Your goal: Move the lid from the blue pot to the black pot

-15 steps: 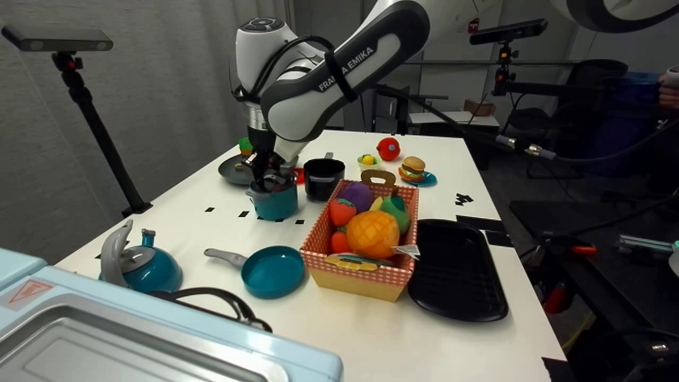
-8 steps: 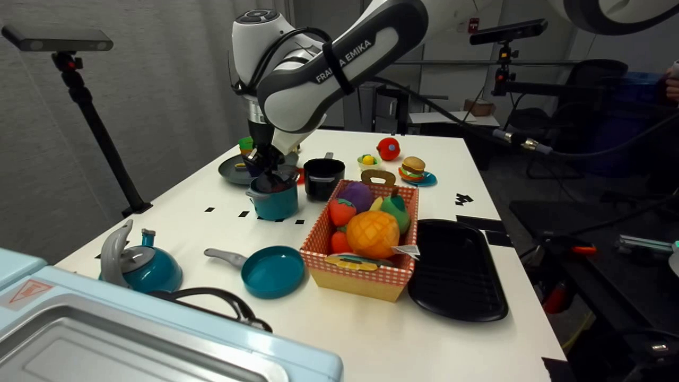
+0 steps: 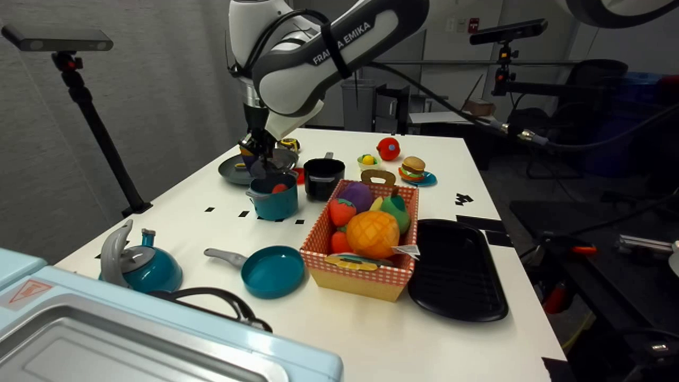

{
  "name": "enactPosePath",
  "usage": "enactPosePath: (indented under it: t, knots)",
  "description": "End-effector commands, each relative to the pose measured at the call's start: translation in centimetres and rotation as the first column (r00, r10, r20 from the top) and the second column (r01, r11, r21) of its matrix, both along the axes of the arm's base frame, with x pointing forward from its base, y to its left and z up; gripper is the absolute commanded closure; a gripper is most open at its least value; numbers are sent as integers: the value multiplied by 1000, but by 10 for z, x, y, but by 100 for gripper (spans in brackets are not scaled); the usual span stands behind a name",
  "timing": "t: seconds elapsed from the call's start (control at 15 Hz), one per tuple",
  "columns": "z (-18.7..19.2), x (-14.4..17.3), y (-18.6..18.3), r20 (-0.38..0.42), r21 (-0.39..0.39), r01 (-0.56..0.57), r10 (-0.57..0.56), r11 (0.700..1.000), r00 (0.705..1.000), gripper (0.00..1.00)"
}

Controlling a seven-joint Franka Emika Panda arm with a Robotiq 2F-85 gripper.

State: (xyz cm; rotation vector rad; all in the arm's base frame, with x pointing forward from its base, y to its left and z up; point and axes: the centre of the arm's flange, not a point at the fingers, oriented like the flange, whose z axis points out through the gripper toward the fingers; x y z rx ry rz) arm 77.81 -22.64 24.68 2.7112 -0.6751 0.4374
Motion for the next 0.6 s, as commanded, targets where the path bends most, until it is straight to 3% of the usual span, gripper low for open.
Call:
enactPosePath:
  t: [0.0, 0.27, 0.53]
  knots:
    - [41, -4, -8, 46, 12, 31, -32, 999, 998, 96]
    - [67, -18, -25, 91, 13, 67, -68, 998, 994, 96]
    - [62, -39, -44, 75, 51, 113, -116, 992, 990, 96]
